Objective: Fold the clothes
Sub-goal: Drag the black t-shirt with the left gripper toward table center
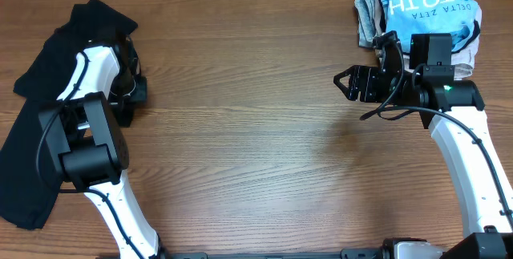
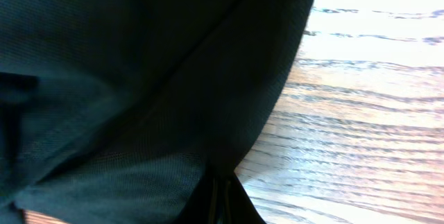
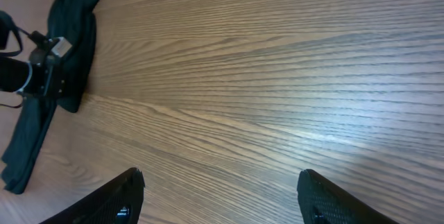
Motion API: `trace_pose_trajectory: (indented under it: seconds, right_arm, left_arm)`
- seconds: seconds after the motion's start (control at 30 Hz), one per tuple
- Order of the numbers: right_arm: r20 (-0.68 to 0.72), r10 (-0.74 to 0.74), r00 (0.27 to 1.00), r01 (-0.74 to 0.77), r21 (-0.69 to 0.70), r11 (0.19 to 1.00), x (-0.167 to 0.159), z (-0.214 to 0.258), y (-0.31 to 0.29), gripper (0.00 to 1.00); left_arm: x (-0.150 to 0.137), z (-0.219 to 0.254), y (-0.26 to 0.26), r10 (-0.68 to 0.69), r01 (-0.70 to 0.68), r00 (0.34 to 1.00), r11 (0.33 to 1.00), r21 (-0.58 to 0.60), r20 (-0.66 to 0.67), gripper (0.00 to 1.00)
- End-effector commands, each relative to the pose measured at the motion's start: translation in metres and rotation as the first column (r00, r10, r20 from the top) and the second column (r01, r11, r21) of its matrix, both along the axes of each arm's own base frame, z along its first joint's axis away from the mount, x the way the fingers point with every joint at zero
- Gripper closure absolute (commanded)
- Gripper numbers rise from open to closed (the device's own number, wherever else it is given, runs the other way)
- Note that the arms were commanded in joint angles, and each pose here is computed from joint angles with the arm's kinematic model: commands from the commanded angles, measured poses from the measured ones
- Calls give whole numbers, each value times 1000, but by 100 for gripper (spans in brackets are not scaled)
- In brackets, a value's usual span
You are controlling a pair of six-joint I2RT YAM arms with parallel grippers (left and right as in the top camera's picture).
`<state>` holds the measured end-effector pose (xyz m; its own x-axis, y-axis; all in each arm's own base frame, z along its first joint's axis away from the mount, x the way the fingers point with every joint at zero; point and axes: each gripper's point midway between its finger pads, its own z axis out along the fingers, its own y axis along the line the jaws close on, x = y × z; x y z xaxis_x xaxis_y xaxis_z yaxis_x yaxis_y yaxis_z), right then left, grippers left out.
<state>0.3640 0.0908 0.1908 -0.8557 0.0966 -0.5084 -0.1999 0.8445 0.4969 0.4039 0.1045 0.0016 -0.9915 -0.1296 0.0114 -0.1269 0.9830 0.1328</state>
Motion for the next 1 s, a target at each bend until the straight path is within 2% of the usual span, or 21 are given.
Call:
trace_pose_trajectory:
  seconds: [0.0, 0.07, 0.17, 0.3, 0.47, 0.63, 0.8, 0.9, 0.97]
  right_arm:
    - [22, -20, 1000, 21, -41, 999, 7, 3, -6, 25]
    - [23, -42, 999, 44, -71, 997, 8, 0, -12, 26]
    - [28, -72, 997, 75, -110, 991, 11, -2, -20, 25]
    - [42, -101, 994, 104, -109, 989, 16, 2, -31, 26]
    - [65, -161, 985, 167, -105, 980, 22, 13, -53, 25]
    - [116, -238, 964, 249, -100, 963, 27, 36, -85, 25]
    - [158, -322, 934, 339, -95, 936, 27, 61, -120, 25]
    - [176, -352, 919, 371, -85, 925, 26, 71, -134, 24]
    - [185, -361, 914, 379, -72, 923, 25, 76, -139, 24]
  left_arm:
    - [5, -10, -49, 8, -6, 1000, 974, -225, 9, 96]
    - [9, -8, -77, -24, 31, 999, 950, -309, 24, 96]
    - [11, -6, -123, -104, 111, 994, 922, -371, 38, 96]
    - [4, -5, -194, -262, 260, 964, 884, -389, 50, 96]
    - [-23, -5, -296, -497, 490, 863, 784, -380, 87, 96]
    - [-63, 0, -390, -683, 685, 714, 633, -362, 155, 96]
    - [-97, 22, -448, -790, 798, 583, 512, -318, 191, 93]
    - [-105, 38, -467, -816, 831, 539, 475, -289, 210, 88]
    - [-102, 52, -471, -820, 841, 529, 472, -265, 220, 82]
